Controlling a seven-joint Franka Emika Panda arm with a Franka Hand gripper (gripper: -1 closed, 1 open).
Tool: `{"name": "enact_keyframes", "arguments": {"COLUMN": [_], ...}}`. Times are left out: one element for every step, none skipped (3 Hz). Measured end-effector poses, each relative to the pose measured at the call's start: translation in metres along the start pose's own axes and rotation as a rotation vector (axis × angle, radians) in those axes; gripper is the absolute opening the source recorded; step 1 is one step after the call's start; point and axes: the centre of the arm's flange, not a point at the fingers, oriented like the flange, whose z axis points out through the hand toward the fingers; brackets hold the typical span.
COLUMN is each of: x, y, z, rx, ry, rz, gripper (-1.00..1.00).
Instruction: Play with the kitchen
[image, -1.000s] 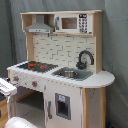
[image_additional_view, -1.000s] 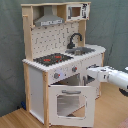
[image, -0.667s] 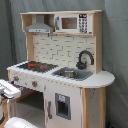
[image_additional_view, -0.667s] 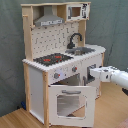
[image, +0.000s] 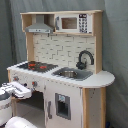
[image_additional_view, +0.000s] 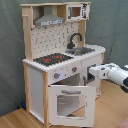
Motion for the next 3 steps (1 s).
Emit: {"name": "enact_keyframes", "arguments": {"x": [0.003,0.012,0.022], "y": [0.003,0.006,0.013], "z": [0.018,0.033,0.045], "rx": [-0.003,-0.021,-0.05], "ry": [0.004,0.021,0.05], "rz": [-0.032,-0.049,-0.053], "gripper": [1.0,1.0,1.0]}}
